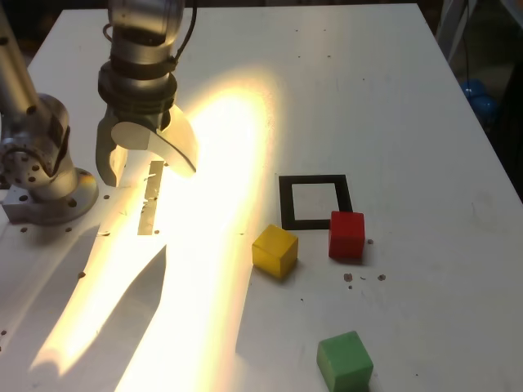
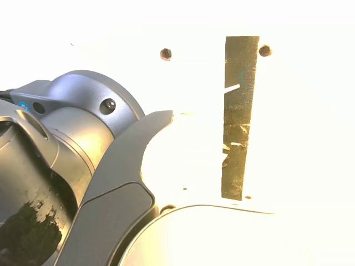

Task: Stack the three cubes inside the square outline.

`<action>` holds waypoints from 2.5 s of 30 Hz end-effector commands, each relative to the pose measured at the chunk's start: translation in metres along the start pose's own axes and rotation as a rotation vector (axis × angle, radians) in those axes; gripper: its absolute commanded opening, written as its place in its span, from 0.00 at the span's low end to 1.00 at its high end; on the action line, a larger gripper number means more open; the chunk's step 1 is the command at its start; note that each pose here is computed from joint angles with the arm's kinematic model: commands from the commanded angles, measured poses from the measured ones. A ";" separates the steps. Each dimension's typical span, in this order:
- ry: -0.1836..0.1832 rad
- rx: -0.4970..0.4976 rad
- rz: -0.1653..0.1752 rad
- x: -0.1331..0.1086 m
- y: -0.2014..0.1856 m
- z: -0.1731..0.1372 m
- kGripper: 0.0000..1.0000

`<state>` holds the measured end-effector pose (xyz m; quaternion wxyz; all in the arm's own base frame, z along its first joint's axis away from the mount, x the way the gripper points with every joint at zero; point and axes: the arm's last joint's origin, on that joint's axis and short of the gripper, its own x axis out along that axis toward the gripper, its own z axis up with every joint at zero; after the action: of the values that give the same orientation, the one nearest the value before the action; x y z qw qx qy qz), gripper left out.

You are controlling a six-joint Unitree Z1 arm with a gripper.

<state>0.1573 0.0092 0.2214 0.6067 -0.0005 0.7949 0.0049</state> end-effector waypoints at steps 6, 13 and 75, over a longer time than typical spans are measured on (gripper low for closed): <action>0.008 -0.005 -0.004 0.005 0.001 0.000 0.97; -0.015 -0.006 -0.004 0.001 0.002 0.003 0.97; -0.077 0.244 0.137 -0.096 -0.110 0.229 0.95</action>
<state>0.4030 -0.1001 0.2575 0.6338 0.1292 0.7610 -0.0499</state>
